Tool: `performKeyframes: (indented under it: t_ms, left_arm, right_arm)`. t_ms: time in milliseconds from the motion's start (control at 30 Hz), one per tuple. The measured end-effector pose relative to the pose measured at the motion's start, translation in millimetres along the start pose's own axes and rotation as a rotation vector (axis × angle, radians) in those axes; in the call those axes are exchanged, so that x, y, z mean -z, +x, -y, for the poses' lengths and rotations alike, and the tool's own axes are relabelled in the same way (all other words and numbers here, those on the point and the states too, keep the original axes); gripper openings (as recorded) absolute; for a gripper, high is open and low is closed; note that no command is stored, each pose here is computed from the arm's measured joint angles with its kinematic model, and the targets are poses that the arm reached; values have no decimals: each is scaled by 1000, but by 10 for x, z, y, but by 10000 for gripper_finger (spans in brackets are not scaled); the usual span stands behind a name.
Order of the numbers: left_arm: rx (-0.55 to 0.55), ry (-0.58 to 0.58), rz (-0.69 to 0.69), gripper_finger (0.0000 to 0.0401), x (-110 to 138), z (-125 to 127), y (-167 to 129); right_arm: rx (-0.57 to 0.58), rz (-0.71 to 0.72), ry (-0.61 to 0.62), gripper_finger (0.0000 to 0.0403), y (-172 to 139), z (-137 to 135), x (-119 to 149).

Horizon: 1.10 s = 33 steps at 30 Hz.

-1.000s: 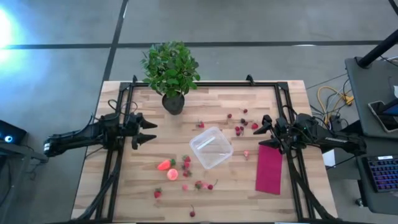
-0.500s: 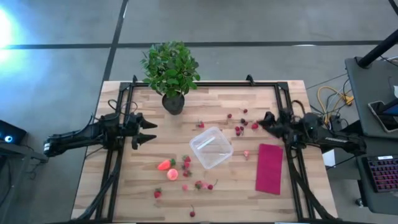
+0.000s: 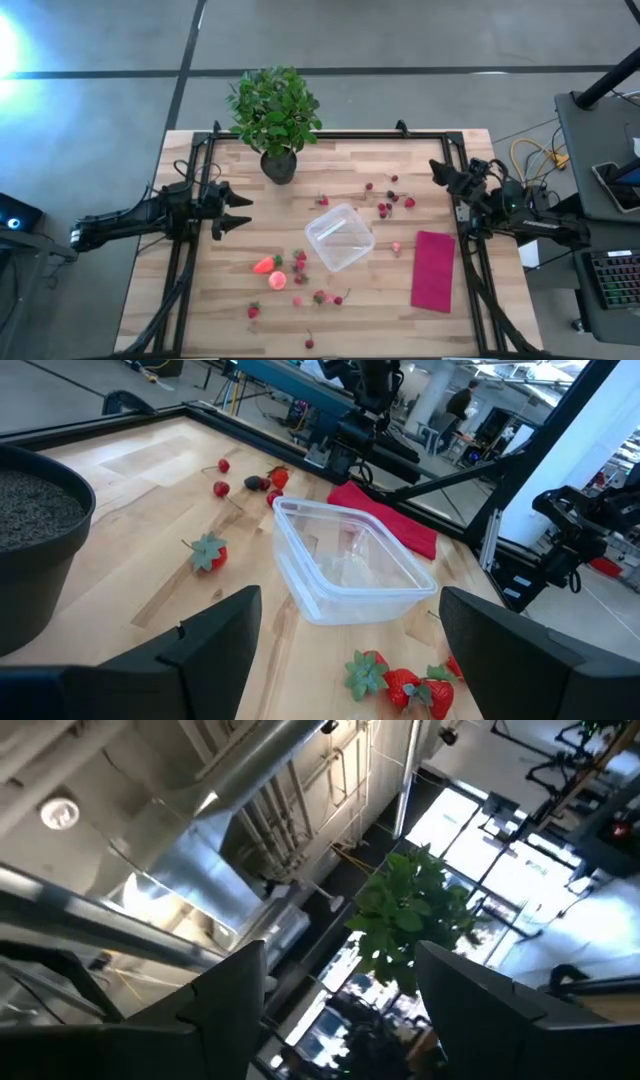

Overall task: Pick and placing Produce into tupperware
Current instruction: Put the red strawberry into the transparent bin

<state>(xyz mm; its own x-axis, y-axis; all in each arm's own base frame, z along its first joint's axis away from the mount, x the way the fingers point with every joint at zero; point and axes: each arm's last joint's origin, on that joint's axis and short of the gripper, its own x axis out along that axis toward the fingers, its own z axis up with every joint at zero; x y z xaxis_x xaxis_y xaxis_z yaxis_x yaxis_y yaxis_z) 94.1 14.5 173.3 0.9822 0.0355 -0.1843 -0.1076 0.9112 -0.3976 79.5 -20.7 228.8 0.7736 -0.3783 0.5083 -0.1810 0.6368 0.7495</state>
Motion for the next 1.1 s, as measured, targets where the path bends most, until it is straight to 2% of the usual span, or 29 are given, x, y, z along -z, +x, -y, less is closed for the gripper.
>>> performKeyframes:
  t_ms: [200, 400, 533, 667, 733, 800, 900, 1000, 1100]
  left_arm:
    - [0, 0, 0, 293, 0, 0, 0]
    - [0, 0, 0, 293, 0, 0, 0]
    - [0, 0, 0, 293, 0, 0, 0]
    - [0, 0, 0, 293, -1, 0, 0]
    - [0, 0, 0, 293, -1, 1, 0]
    - [0, 0, 0, 293, -1, 0, 0]
    - [0, 0, 0, 293, 0, 0, 0]
    - [0, 0, 0, 293, 0, 0, 0]
    - [0, 0, 0, 293, -1, 0, 0]
  right_arm:
    - [0, 2, 140, 247, 0, 0, -1]
    - [58, 87, 91, 247, -1, 15, -27]
    - [47, 74, 119, 247, 33, -39, -51]
    - [54, 32, 66, 247, 139, -139, -85]
    - [98, -48, 33, 247, 227, -212, -100]
    - [260, -191, -26, 247, 299, -243, -95]
    - [621, -428, -122, 247, 315, -254, -105]
    - [966, -568, -159, 247, 291, -274, -142]
    - [1226, -642, -156, 247, 297, -305, -167]
